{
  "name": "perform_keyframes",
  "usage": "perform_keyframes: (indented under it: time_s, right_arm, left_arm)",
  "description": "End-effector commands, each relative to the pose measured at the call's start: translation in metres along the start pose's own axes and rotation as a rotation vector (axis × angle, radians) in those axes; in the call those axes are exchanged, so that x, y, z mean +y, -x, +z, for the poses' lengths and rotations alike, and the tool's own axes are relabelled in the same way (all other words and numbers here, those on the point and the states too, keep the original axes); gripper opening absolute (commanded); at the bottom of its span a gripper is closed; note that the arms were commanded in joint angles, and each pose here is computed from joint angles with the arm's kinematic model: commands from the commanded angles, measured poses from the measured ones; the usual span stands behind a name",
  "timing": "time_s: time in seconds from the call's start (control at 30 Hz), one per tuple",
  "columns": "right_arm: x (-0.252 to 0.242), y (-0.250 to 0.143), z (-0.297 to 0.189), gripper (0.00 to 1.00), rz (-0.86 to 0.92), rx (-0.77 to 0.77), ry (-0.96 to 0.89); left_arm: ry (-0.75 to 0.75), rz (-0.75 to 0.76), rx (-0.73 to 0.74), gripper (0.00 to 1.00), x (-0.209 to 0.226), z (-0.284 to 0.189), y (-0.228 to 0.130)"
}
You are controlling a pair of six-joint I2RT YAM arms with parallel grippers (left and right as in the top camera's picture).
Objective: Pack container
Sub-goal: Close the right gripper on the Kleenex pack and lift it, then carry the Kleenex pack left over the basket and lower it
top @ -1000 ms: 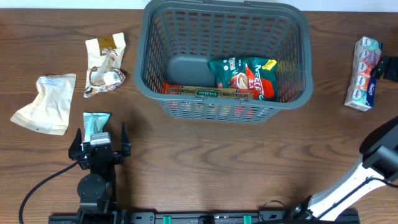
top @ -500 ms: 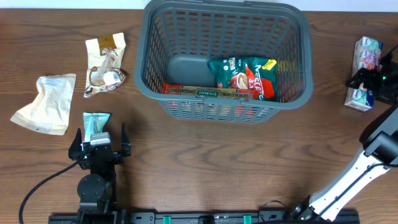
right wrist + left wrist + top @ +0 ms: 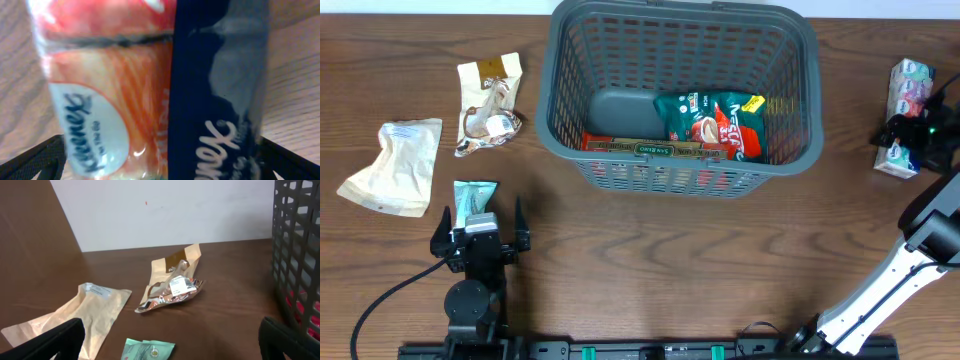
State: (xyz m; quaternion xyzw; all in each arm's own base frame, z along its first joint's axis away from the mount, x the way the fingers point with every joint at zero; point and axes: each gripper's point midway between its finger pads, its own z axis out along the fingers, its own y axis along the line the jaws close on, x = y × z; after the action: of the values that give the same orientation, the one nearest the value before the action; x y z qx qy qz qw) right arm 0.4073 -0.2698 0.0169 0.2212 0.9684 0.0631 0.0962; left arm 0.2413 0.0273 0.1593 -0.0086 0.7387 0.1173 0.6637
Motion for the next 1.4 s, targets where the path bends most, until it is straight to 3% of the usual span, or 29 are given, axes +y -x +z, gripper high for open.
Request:
perform_keyframes:
  time_s: [0.0,0.03,0.07,0.1,0.17,0.6,0.8,1.13,1.37]
  right_arm:
    - [0.001,-0.009,0.008,0.98,-0.008,0.021,0.016]
    - [0.001,-0.011,0.01,0.85,-0.017,0.027,0.017]
    - [0.001,-0.013,0.012,0.5,-0.027,0.033,0.019]
    - [0.001,-0.015,0.013,0.23,-0.03,0.039,0.02]
    - [0.001,-0.017,0.013,0.01,-0.029,0.043,0.021]
    - [0.016,-0.024,0.007,0.01,-0.021,0.068,0.087]
    - [0.033,-0.008,-0.029,0.01,-0.052,-0.022,0.108]
    - [0.085,0.021,-0.174,0.01,-0.162,-0.36,0.061]
    - [0.165,-0.001,-0.307,0.01,-0.351,-0.674,0.082]
  left_arm:
    - [0.018,0.015,0.043,0.99,0.002,0.002,-0.018]
    - [0.018,0.015,0.043,0.99,0.002,0.002,-0.018]
    - [0.018,0.015,0.043,0.99,0.002,0.002,-0.018]
    - [0.018,0.015,0.043,0.99,0.002,0.002,-0.018]
    - [0.018,0.015,0.043,0.98,0.002,0.002,-0.018]
    - [0.018,0.015,0.043,0.99,0.002,0.002,-0.018]
    - [0.018,0.015,0.043,0.98,0.002,0.002,-0.018]
    - [0.018,0.015,0.043,0.99,0.002,0.002,-0.018]
    - [0.018,0.015,0.043,0.99,0.002,0.002,-0.018]
